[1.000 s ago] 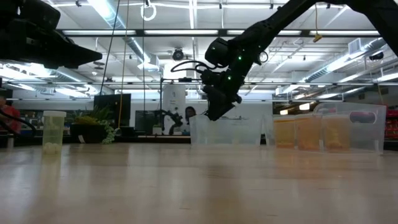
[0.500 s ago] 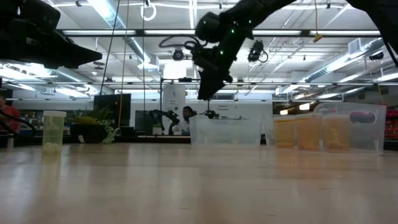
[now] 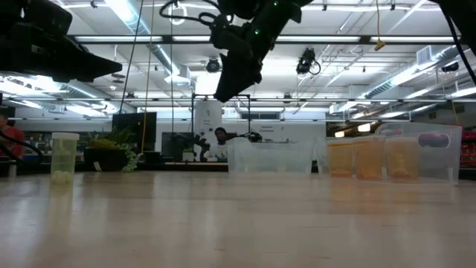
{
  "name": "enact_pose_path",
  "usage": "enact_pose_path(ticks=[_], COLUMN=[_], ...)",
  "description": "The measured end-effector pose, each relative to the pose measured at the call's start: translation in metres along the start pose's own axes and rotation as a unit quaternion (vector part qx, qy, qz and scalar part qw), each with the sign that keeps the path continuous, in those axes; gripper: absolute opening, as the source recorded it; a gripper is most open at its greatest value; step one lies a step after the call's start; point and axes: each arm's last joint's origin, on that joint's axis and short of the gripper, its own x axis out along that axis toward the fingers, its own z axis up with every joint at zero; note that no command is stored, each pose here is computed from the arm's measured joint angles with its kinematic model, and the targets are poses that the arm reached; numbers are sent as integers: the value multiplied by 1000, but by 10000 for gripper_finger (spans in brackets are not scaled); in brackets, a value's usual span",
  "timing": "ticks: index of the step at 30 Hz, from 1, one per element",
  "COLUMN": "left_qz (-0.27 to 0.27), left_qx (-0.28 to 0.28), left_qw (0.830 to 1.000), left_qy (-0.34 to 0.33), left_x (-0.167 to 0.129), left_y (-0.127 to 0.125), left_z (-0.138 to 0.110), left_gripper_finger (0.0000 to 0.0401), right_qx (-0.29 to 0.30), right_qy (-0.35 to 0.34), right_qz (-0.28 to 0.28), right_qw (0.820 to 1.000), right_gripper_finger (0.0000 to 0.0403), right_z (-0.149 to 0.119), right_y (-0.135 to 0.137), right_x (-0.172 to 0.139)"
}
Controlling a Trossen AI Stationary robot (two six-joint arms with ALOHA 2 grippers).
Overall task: Pick and place medicine bottles into bin by pill shape (circle, oval)
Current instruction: Put the small yellow pill bottle into the top transparent bin
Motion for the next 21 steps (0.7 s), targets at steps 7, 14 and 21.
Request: enact_pose_path(ticks=[7, 14, 21], left_qz=[0, 0, 2], left_qx=[0, -1, -40], left_qw=[1000, 1000, 999], left_qy=[0, 0, -15], left_x=[0, 0, 0], left_y=[0, 0, 0], left_z=[0, 0, 3], left_gripper_finger=[34, 40, 32], right_qx=[-6, 1, -8], right_qy=[-2, -3, 6], right_qz=[18, 28, 45], right_qw=[1000, 1000, 999], right_gripper_finger=[175, 174, 174], right_z=[-1, -2, -11], right_y=[24, 38, 64], right_x=[-3, -5, -4])
